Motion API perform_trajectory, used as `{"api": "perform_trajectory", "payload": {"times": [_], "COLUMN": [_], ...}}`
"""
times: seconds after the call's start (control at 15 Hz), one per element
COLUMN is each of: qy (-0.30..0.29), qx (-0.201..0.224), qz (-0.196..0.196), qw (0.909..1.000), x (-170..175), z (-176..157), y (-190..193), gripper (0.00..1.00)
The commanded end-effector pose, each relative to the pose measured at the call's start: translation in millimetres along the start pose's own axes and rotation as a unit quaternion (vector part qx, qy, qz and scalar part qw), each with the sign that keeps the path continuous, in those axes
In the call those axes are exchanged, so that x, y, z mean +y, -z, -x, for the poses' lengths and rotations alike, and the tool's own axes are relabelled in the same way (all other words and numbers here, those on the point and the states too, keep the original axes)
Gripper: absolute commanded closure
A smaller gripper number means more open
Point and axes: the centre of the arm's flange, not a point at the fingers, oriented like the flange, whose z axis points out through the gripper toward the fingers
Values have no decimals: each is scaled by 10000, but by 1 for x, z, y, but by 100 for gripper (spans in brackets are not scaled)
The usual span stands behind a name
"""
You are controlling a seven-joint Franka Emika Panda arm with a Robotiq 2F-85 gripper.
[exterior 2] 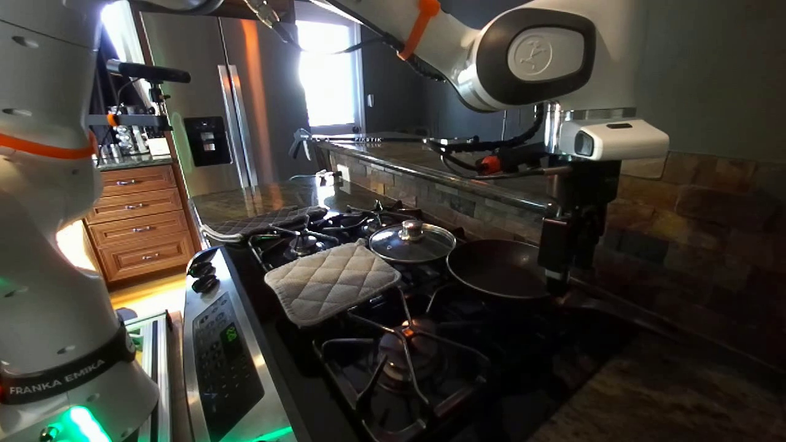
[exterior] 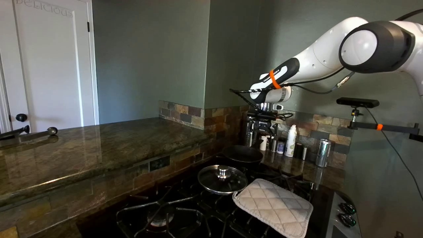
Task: Move the pan to the bottom right stove plate and use the potholder to put the lid on the pan
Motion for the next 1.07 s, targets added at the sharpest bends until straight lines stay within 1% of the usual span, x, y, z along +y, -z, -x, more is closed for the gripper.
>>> {"api": "perform_trajectory", "payload": {"times": [0.0, 0.07, 0.2, 0.4, 0.67, 1.0], "qy": [-4, -35, 54, 144, 277, 480], "qx": [77, 138, 176, 97, 92, -9], "qz": [46, 119, 130, 76, 66, 153], "qw": [10000, 9998, 9997, 9998, 9996, 9987], "x": [1, 0, -6, -13, -21, -25], "z": [3, 7, 11, 17, 13, 11], "y": [-1, -4, -10, -18, -29, -41], "gripper": [0, 0, 0, 0, 0, 0]}}
